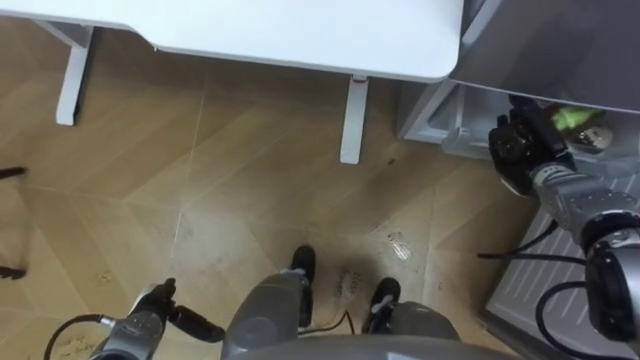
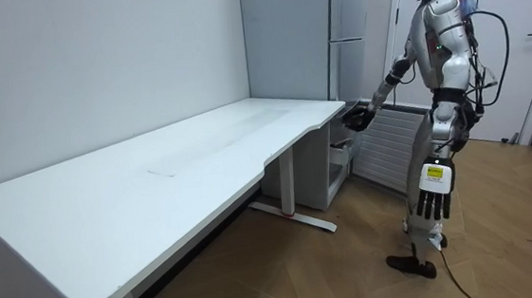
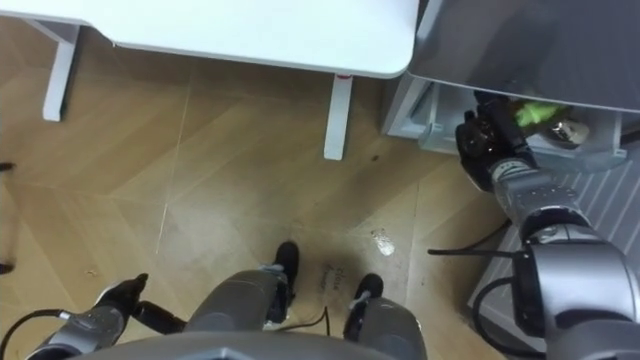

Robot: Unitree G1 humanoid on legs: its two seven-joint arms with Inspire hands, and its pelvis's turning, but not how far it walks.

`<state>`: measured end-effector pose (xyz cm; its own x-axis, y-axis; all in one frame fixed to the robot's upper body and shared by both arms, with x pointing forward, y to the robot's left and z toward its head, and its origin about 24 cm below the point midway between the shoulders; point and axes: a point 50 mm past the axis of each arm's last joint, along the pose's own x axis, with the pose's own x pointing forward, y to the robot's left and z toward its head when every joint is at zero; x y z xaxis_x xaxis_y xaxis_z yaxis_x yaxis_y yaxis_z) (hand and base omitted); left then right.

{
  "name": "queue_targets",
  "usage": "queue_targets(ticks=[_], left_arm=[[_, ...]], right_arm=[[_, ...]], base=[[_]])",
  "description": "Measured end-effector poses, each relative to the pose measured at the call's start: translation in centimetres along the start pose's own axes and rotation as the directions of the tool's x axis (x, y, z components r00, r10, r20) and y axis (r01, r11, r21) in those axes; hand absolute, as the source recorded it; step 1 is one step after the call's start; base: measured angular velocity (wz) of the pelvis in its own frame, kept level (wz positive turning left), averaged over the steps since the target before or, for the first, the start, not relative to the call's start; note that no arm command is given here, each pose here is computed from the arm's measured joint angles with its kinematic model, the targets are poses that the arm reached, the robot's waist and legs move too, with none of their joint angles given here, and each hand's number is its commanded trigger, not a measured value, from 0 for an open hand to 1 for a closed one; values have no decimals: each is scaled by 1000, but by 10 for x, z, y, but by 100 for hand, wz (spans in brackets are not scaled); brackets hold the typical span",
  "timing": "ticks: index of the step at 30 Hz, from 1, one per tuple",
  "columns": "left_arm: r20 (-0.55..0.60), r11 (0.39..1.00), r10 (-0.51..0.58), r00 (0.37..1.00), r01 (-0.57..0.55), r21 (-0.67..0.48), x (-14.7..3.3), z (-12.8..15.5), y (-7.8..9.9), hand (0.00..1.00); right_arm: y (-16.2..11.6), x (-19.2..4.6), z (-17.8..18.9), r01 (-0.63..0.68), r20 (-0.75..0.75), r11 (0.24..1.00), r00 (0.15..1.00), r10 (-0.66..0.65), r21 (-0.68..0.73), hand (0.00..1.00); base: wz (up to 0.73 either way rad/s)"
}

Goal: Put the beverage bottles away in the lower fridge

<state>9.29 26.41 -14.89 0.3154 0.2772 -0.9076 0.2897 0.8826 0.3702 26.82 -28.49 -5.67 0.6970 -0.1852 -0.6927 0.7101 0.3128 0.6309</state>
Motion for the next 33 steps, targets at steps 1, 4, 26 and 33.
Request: queue_targets(ticks=[1,4,26,33], left_arm=[[0,1000,0,1000,0,1,0,0,0,0],[6,1000,0,1000,0,1,0,1,0,0],[49,1000,11,999,-10,-5,0,10,3,0],[97,1000,22,995,-20,-17,1,29,8,0]], right_arm=[[0,0,0,-2,1,1000,1000,2,-9,0],[1,0,2,-18,4,1000,1000,18,-20,0],[-5,-1,0,-57,-5,998,998,57,-19,0],[-6,-1,0,-60,-8,997,998,60,-41,0]], base=[[0],[3],[1],[0]])
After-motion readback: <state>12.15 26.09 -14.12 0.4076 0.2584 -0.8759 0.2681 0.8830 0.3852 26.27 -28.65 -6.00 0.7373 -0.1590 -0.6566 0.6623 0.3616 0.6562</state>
